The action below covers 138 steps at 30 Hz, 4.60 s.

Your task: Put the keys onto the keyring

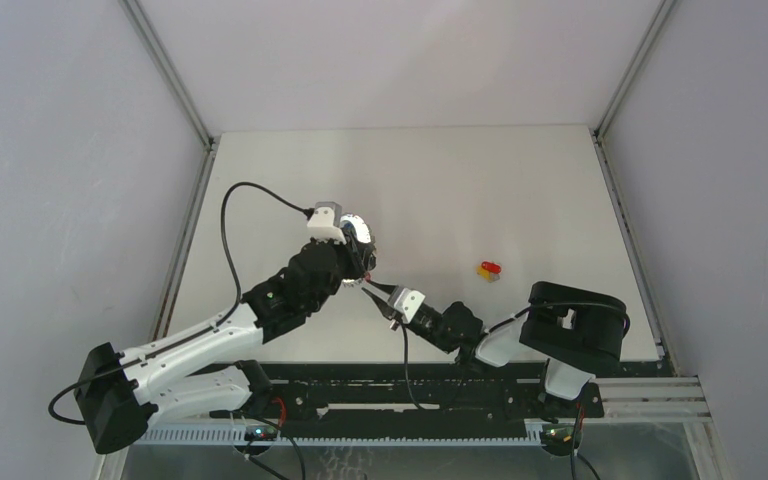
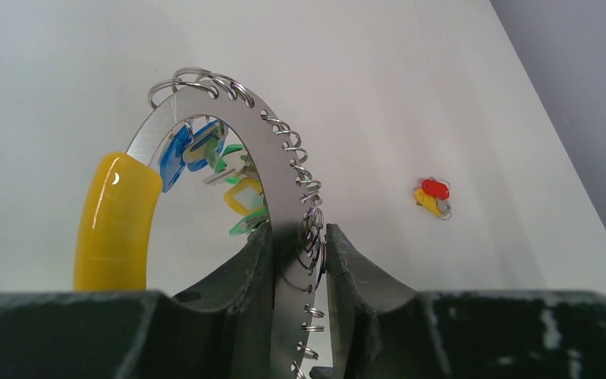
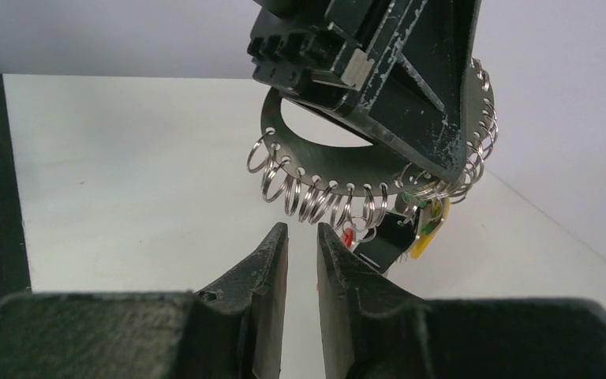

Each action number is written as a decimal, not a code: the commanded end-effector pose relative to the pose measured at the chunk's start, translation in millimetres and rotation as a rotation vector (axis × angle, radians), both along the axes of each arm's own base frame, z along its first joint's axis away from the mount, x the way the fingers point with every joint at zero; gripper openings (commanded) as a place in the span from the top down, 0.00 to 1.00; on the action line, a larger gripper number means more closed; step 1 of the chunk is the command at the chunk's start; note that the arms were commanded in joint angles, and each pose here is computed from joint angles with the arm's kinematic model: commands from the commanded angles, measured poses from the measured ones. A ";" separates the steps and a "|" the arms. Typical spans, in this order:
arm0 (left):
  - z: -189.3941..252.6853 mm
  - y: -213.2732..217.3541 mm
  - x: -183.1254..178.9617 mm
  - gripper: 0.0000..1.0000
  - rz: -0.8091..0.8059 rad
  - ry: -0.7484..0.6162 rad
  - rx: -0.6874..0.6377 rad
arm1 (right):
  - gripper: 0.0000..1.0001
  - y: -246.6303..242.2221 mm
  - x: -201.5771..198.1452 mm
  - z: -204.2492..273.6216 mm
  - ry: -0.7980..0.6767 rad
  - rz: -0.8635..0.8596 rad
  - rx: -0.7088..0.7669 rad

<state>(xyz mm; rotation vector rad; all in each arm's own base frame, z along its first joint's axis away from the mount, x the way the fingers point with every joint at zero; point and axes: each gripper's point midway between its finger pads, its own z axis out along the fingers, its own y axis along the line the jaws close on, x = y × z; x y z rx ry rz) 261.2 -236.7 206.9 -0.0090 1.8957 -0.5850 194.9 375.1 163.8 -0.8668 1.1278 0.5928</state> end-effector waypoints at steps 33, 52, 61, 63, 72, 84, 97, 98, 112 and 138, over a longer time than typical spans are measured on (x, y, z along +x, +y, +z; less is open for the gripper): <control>35.6 -11.9 -1.0 1.00 -0.020 -0.043 -0.144 | 0.87 12.4 10.0 22.5 -0.043 0.006 0.063; 29.3 -10.3 -1.6 1.00 -0.015 -0.034 -0.138 | 0.93 6.3 14.0 29.5 -0.039 -0.029 0.084; 18.5 -5.1 -0.1 1.00 0.028 0.009 -0.176 | 1.00 -1.3 13.9 34.4 -0.025 -0.024 0.107; 14.3 -3.8 -0.2 1.00 0.030 0.026 -0.198 | 1.00 -2.9 14.2 34.3 -0.015 -0.016 0.113; -11.5 9.1 -0.9 0.95 0.056 0.100 -0.301 | 1.00 -10.7 13.0 20.6 0.005 0.016 0.085; -48.1 7.8 -12.4 0.60 0.048 0.176 -0.424 | 1.00 -7.8 10.4 -10.7 0.068 0.075 0.030; -66.2 28.2 -19.0 0.24 0.093 0.200 -0.482 | 1.00 -18.4 18.9 -30.3 0.119 0.107 -0.001; -66.1 31.8 -19.9 0.22 0.096 0.194 -0.482 | 1.00 -19.4 20.3 -30.9 0.123 0.108 -0.001; -30.9 54.1 -39.5 0.18 -0.128 -0.271 -0.242 | 1.00 -32.6 31.6 -23.0 0.123 0.190 0.012; -55.8 -15.6 -21.7 0.46 -0.588 -0.345 -0.020 | 1.00 -45.6 43.6 -34.7 0.177 0.385 -0.025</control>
